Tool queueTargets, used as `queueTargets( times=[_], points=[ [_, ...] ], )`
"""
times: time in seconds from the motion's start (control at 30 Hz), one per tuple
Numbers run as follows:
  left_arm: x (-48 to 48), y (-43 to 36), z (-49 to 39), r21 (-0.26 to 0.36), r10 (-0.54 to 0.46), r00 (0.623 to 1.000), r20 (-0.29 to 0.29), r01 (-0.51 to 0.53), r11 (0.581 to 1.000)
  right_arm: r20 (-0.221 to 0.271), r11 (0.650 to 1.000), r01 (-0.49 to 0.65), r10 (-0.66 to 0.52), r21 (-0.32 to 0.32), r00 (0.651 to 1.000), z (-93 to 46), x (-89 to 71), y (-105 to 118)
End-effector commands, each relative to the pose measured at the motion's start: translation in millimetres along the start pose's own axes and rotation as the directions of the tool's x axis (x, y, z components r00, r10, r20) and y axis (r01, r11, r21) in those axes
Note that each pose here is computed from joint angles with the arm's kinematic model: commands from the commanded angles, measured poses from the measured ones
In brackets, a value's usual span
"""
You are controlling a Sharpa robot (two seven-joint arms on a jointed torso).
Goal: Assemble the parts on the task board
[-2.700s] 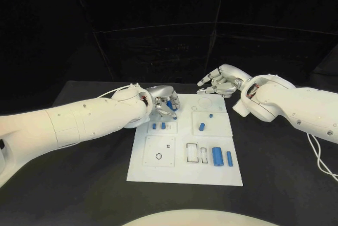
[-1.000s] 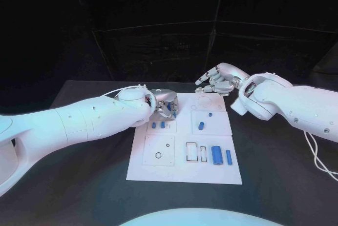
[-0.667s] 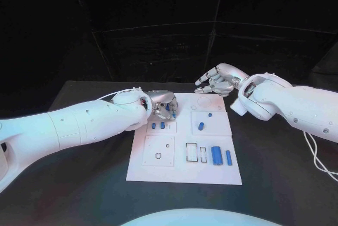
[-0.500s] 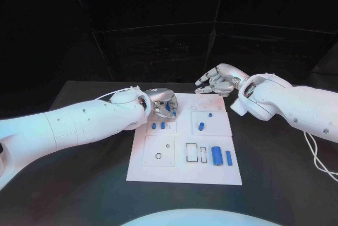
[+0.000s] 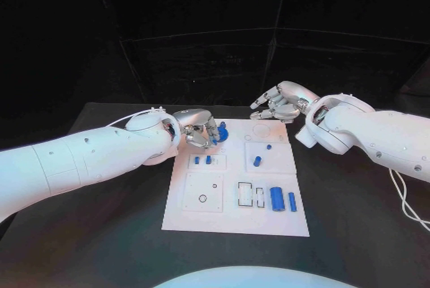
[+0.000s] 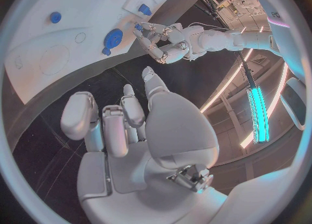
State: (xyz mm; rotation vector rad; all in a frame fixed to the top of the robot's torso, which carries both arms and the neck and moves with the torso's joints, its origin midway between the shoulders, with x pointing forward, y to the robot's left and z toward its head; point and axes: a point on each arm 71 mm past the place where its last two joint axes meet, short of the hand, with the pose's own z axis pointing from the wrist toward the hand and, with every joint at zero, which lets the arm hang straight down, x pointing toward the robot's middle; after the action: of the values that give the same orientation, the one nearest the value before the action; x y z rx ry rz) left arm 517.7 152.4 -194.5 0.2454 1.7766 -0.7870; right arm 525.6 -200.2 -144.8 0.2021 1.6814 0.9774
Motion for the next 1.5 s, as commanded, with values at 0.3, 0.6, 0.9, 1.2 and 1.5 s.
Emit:
queueTargets(
  times=[0.3,0.6,0.9,1.2,1.5],
  points=[
    [2.0,11.9,-8.4,-0.043,-0.016,0.997,-0.070,0.013,0.999,0.001,1.000,0.002,-0.002,-0.009,1.000,0.1,-1.3,1],
    [1.5,18.6,-8.4,-0.069,-0.015,0.997,-0.077,0.010,0.998,0.000,1.000,0.002,-0.002,-0.009,1.000,0.2,-1.2,1],
    [0.4,23.5,-6.8,-0.089,-0.012,0.997,-0.074,0.006,0.996,-0.001,1.000,0.002,-0.002,-0.009,1.000,0.5,-0.9,1],
    [4.9,21.3,-3.6,-0.089,-0.016,0.995,-0.095,0.007,0.996,-0.002,1.000,0.001,-0.001,-0.010,1.000,0.5,-0.6,1],
    [7.8,20.0,-0.9,-0.090,-0.018,0.994,-0.105,0.008,0.996,-0.005,1.000,0.001,-0.001,-0.013,1.000,0.5,-0.3,2]
  ],
)
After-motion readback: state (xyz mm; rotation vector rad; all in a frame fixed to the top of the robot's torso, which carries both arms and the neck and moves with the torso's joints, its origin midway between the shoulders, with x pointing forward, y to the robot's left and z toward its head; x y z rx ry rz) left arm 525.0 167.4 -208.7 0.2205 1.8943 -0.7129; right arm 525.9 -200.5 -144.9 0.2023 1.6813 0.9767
